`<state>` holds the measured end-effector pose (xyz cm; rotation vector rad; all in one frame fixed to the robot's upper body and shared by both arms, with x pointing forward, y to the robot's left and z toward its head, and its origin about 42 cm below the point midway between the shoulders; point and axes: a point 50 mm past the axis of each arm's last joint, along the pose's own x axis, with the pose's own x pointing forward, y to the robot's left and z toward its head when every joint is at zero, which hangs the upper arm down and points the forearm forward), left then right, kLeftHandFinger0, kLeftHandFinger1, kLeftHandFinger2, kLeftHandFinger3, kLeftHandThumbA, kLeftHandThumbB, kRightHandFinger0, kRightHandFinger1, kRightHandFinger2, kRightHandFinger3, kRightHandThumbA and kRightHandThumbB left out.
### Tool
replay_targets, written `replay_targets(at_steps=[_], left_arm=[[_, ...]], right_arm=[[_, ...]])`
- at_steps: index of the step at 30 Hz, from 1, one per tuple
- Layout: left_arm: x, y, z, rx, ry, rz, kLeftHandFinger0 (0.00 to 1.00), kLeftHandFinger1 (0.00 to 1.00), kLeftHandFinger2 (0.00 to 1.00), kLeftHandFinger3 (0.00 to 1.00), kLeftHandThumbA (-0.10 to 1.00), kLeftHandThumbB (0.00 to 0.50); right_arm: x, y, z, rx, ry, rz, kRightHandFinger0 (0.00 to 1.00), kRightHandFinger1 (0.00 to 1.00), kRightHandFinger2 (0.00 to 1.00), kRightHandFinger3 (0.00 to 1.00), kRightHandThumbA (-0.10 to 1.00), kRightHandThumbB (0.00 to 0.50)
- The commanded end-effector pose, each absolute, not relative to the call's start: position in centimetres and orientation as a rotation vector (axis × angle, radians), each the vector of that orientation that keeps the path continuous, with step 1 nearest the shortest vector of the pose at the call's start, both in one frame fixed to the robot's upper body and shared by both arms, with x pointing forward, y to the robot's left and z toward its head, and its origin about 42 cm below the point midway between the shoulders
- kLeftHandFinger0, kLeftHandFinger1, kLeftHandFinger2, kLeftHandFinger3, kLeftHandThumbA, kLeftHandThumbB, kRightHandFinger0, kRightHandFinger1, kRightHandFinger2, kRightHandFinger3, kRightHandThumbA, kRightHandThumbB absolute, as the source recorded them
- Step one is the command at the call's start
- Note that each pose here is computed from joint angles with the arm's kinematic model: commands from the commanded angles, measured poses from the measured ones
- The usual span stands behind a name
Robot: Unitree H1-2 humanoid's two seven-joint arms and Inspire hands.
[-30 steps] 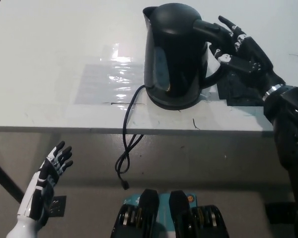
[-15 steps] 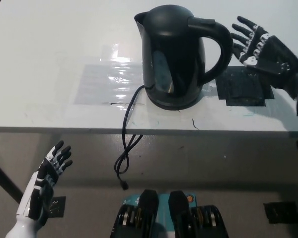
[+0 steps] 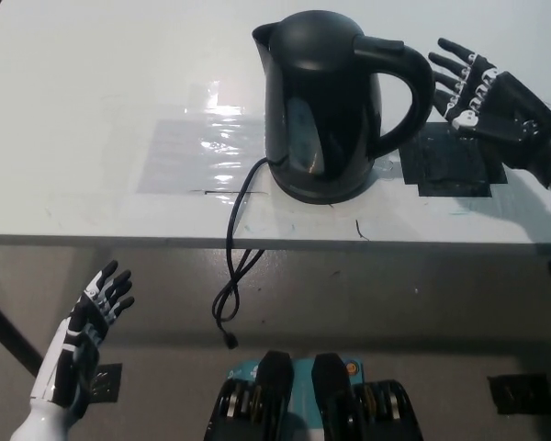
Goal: A kettle and its base are kept separately on the desk infront of the robot and the robot uses its right hand to lift the kettle by its handle and places it on its base to align it correctly.
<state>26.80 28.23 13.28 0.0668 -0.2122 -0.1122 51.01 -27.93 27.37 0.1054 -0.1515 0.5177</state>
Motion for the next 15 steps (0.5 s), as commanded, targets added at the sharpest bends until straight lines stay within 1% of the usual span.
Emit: replay_targets(at_steps=[1,2,3,4,7,8,10,11,12,14,15], left_arm=[[27.3,28.8,14.4,0.080,-0.268,-0.112,1.00,1.00,1.00,1.00,1.00,0.083],[27.2,28.9,14.4,0.073,-0.263,-0.114,1.00,1.00,1.00,1.00,1.00,0.095],[27.1,28.9,14.4,0.072,-0.260,-0.114,1.00,1.00,1.00,1.00,1.00,0.094],[27.1,28.9,14.4,0.078,-0.263,-0.114,1.00,1.00,1.00,1.00,1.00,0.088],[27.1,28.9,14.2,0.067,-0.259,-0.111,1.00,1.00,1.00,1.00,1.00,0.092],[26.9,29.0,14.1,0.064,-0.257,-0.108,1.00,1.00,1.00,1.00,1.00,0.099],[26.8,29.1,14.0,0.065,-0.255,-0.105,1.00,1.00,1.00,1.00,1.00,0.102],[26.7,29.1,13.9,0.064,-0.251,-0.104,1.00,1.00,1.00,1.00,1.00,0.091],[26.9,29.0,13.9,0.070,-0.254,-0.106,1.00,1.00,1.00,1.00,1.00,0.083],[26.7,29.0,13.8,0.072,-0.250,-0.108,1.00,1.00,1.00,1.00,1.00,0.089],[26.6,29.0,13.7,0.069,-0.245,-0.110,1.00,1.00,1.00,1.00,1.00,0.098]], right_arm=[[50.8,-28.8,31.1,0.103,-0.327,0.516,1.00,1.00,1.00,1.00,0.61,0.500],[50.1,-29.3,31.8,0.094,-0.378,0.475,1.00,1.00,1.00,1.00,0.63,0.500],[49.6,-29.6,32.1,0.081,-0.411,0.444,1.00,1.00,1.00,1.00,0.68,0.500],[48.1,-30.2,33.7,0.060,-0.496,0.389,1.00,1.00,1.00,1.00,0.72,0.500],[44.9,-30.9,36.6,0.040,-0.622,0.303,1.00,1.00,1.00,1.00,0.74,0.500],[43.6,-31.9,37.7,-0.003,-0.689,0.253,1.00,1.00,1.00,1.00,0.81,0.500],[42.6,-33.0,38.6,-0.037,-0.737,0.203,1.00,1.00,1.00,1.00,0.83,0.500],[41.7,-34.0,39.2,-0.078,-0.771,0.161,1.00,1.00,1.00,1.00,0.83,0.500],[40.8,-34.9,39.8,-0.121,-0.805,0.131,1.00,1.00,1.00,1.00,0.79,0.500],[39.7,-35.7,40.0,-0.142,-0.826,0.110,1.00,1.00,1.00,1.00,0.78,0.500],[38.7,-36.1,40.2,-0.145,-0.852,0.099,1.00,1.00,1.00,1.00,0.73,0.476]])
